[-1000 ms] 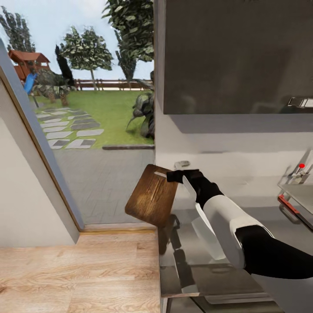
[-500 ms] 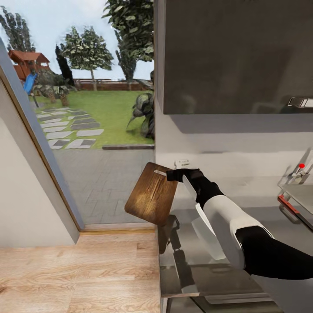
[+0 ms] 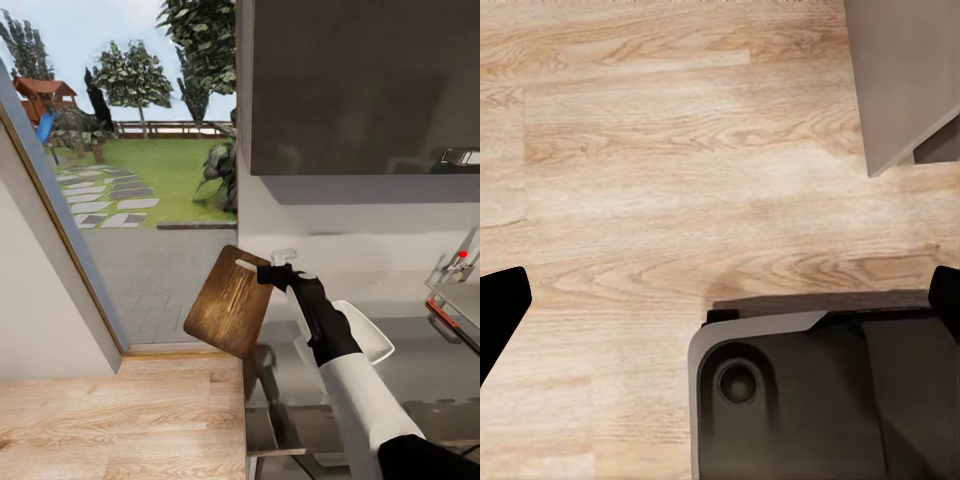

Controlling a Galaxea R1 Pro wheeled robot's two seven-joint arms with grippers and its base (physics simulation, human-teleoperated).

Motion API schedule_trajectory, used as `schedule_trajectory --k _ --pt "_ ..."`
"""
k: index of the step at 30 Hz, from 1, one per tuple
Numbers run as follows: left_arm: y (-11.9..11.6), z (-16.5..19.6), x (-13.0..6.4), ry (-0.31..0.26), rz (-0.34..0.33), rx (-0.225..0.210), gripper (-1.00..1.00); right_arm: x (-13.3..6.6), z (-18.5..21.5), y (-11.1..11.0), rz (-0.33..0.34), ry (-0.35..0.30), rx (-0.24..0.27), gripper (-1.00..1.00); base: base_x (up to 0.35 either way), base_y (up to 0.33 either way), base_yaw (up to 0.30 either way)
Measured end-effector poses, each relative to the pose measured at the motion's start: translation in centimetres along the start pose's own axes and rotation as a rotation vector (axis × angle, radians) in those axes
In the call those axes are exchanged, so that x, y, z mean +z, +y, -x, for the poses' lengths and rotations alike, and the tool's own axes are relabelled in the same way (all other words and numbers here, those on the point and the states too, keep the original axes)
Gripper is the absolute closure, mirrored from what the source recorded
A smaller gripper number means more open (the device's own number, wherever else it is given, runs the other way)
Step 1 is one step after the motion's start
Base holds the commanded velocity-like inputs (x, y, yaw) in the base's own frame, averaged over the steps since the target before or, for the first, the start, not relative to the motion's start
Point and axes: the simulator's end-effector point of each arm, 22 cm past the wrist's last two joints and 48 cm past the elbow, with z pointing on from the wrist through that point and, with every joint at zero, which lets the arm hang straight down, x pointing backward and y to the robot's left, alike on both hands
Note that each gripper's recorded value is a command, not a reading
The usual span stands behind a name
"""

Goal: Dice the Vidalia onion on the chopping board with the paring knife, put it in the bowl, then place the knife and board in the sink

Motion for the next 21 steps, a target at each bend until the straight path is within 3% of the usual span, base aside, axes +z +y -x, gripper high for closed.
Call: schedule_trajectory --k 5,9,14,21 --pt "0.0 -0.1 0.0 0.001 0.000 -0.002 -1.00 -4.1 -0.1 0.5 -0.016 -0.027 0.010 1.00 0.000 0.000 0.000" --pt "0.0 -0.2 0.0 0.004 0.000 -0.002 -1.00 -6.3 -0.4 0.6 -0.019 0.026 0.024 1.00 0.000 0.000 0.000" --pt "-0.1 -0.2 0.0 0.005 0.000 -0.003 -1.00 -7.5 -0.4 0.6 -0.022 0.050 0.027 1.00 0.000 0.000 0.000" --pt "-0.1 -0.3 0.0 0.006 -0.001 -0.002 -1.00 -7.8 -0.5 0.7 -0.018 0.057 0.031 1.00 0.000 0.000 0.000"
